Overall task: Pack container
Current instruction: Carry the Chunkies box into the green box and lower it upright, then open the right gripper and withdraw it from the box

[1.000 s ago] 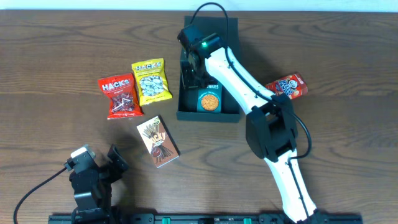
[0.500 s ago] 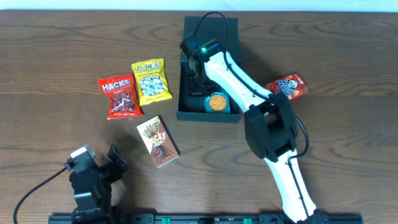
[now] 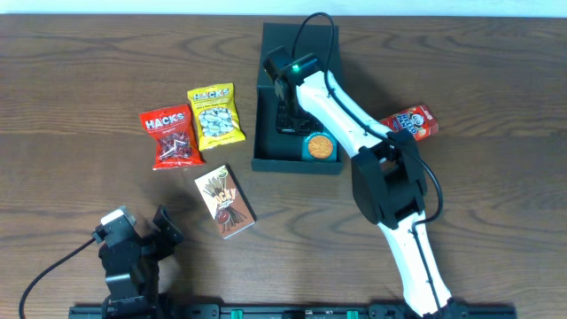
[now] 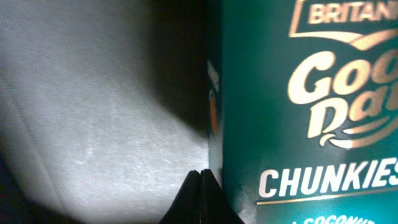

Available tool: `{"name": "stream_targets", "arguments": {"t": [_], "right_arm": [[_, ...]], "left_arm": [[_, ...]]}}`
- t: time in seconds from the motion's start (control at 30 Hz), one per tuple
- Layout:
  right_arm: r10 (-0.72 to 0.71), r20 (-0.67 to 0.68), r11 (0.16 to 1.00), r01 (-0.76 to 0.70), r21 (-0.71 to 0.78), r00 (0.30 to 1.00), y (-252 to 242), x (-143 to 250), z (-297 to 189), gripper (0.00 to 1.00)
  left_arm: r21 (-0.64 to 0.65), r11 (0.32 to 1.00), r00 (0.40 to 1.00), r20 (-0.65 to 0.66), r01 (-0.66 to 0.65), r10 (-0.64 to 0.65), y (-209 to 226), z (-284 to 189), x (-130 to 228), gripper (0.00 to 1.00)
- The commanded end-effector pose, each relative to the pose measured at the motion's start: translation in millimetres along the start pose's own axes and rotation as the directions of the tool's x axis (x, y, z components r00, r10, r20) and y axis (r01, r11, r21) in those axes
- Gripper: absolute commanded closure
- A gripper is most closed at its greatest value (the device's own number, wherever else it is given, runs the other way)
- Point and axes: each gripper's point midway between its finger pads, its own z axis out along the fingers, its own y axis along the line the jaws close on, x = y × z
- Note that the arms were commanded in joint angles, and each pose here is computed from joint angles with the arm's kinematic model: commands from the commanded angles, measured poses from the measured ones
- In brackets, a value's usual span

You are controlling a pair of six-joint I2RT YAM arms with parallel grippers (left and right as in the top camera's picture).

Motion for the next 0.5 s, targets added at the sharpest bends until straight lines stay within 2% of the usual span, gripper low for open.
{"name": "stream_targets", "arguments": {"t": [0.0, 0.2, 0.3, 0.37, 0.47], "right_arm": [[0.018, 0.022, 0.998, -0.019, 0.061, 1.0, -16, -5, -1, 0.98], [0.0, 0.009, 0.999, -0.001, 0.05, 1.0, -15, -4, 0, 0.98], [-0.104, -0.025, 0.994, 0.102, -0.045, 0.994, 1, 0, -7, 0.98], [-0.153, -0.008, 0.982, 0.151, -0.113, 0.988, 9, -5, -33, 0.99], [-0.171, 0.092, 0.97, 0.184, -0.158, 0.981, 9, -25, -79, 0.98]], "left_arm": [[0.003, 1.0, 1.0, -0.005, 0.008, -0.008, 0, 2, 3, 0.05], [0.003, 1.0, 1.0, -0.004, 0.008, -0.008, 0, 2, 3, 0.05], [0.003, 1.0, 1.0, -0.004, 0.008, -0.008, 0, 2, 3, 0.05], [0.003, 1.0, 1.0, -0.005, 0.008, -0.008, 0, 2, 3, 0.05], [0.003, 1.0, 1.0, -0.005, 0.008, -0.008, 0, 2, 3, 0.05]]}}
